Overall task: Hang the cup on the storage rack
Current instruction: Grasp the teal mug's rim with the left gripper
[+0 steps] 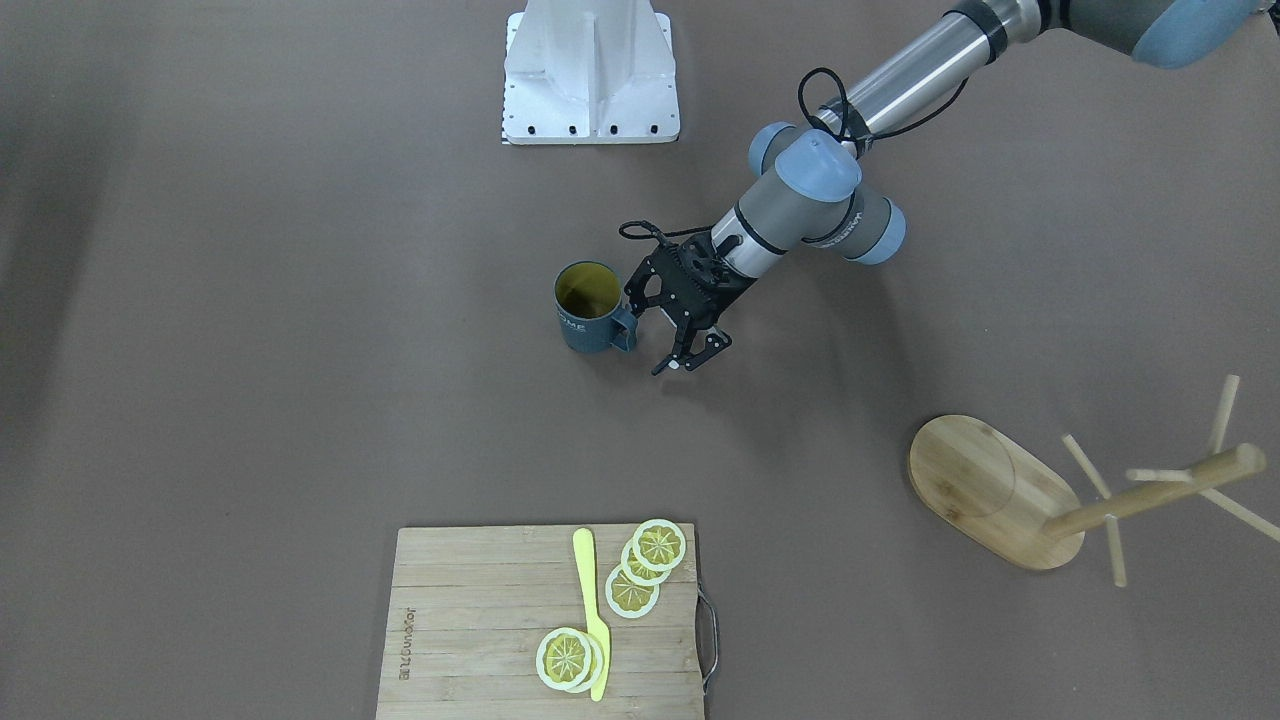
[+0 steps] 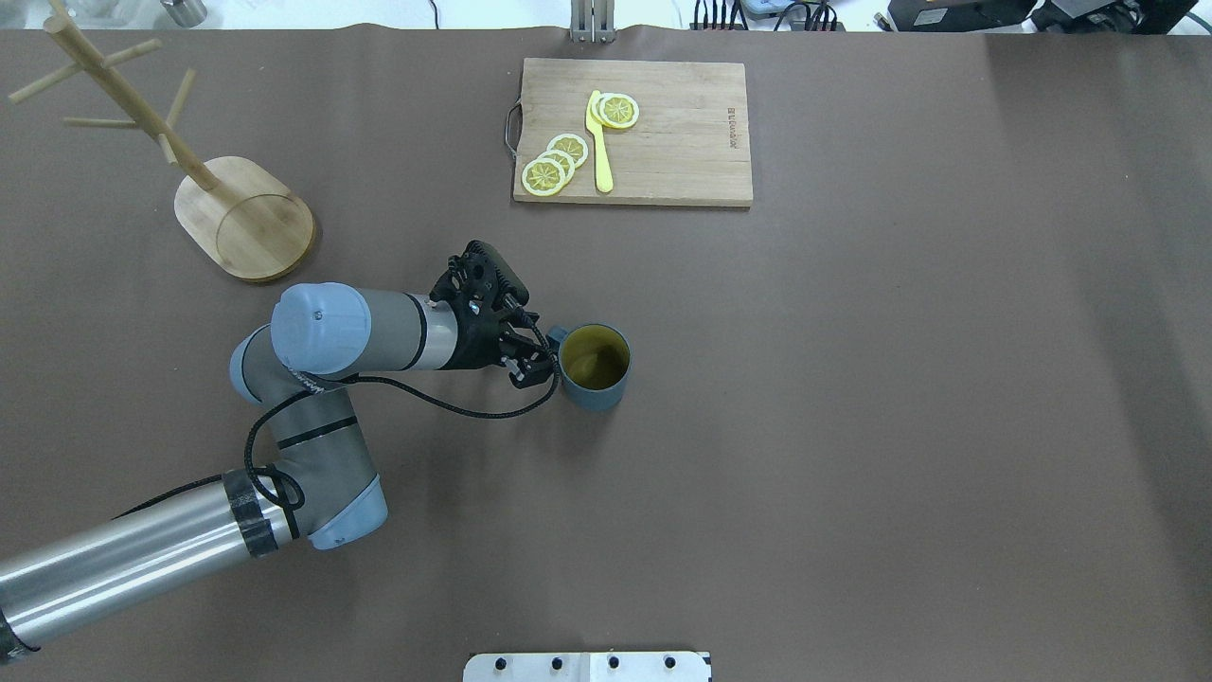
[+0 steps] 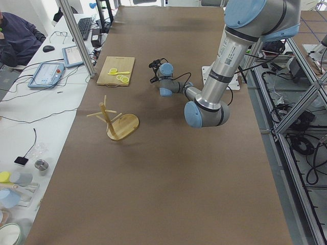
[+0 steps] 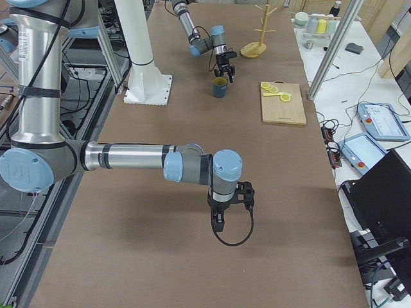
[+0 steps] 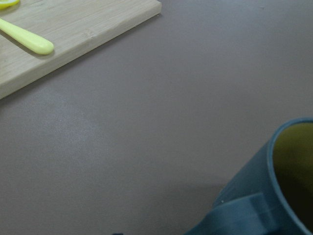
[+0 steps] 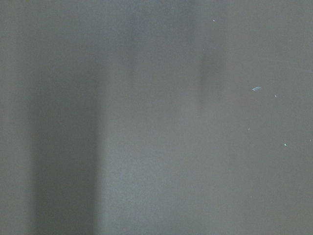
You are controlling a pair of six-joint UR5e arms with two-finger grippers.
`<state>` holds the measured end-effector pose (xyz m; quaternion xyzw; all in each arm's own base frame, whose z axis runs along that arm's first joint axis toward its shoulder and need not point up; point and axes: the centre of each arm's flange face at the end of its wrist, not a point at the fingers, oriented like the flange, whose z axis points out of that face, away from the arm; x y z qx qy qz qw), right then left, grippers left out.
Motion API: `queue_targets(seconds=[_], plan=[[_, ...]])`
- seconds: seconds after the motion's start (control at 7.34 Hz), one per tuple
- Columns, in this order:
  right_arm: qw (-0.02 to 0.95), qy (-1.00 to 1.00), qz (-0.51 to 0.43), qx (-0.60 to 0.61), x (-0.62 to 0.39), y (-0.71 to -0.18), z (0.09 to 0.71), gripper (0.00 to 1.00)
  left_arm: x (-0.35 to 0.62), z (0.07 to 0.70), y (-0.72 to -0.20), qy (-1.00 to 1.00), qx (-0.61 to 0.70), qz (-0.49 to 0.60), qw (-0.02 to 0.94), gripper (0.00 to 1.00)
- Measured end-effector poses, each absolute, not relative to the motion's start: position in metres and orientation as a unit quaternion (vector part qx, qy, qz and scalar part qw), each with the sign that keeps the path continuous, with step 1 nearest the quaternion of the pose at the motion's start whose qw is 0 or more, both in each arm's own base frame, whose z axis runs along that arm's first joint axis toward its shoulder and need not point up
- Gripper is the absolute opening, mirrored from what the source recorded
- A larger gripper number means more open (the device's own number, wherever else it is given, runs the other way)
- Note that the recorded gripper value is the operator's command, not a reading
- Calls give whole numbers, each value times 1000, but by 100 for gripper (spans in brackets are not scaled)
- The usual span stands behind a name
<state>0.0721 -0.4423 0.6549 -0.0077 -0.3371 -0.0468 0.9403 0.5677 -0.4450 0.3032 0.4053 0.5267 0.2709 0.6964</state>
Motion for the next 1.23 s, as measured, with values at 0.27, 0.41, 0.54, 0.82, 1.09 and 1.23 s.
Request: queue_targets(seconds=[0.27, 0.41, 0.54, 0.82, 1.09, 1.23], plan=[[940, -337, -47, -8, 72, -442, 655, 100, 568, 303, -443, 530, 407, 271, 693, 20], [940, -337, -47, -8, 72, -442, 655, 100, 568, 303, -442, 531, 408, 271, 691, 16], [940, -337, -47, -8, 72, -442, 655, 100, 567, 305, -440, 535, 412, 271, 686, 7], [940, -337, -47, -8, 72, -442, 655, 100, 563, 306, -435, 551, 416, 262, 675, 0], [940, -337, -47, -8, 72, -442, 655, 100, 558, 306, -433, 567, 411, 244, 670, 0], [940, -337, -47, -8, 72, -442, 655, 100, 554, 305, -436, 577, 407, 229, 670, 0]])
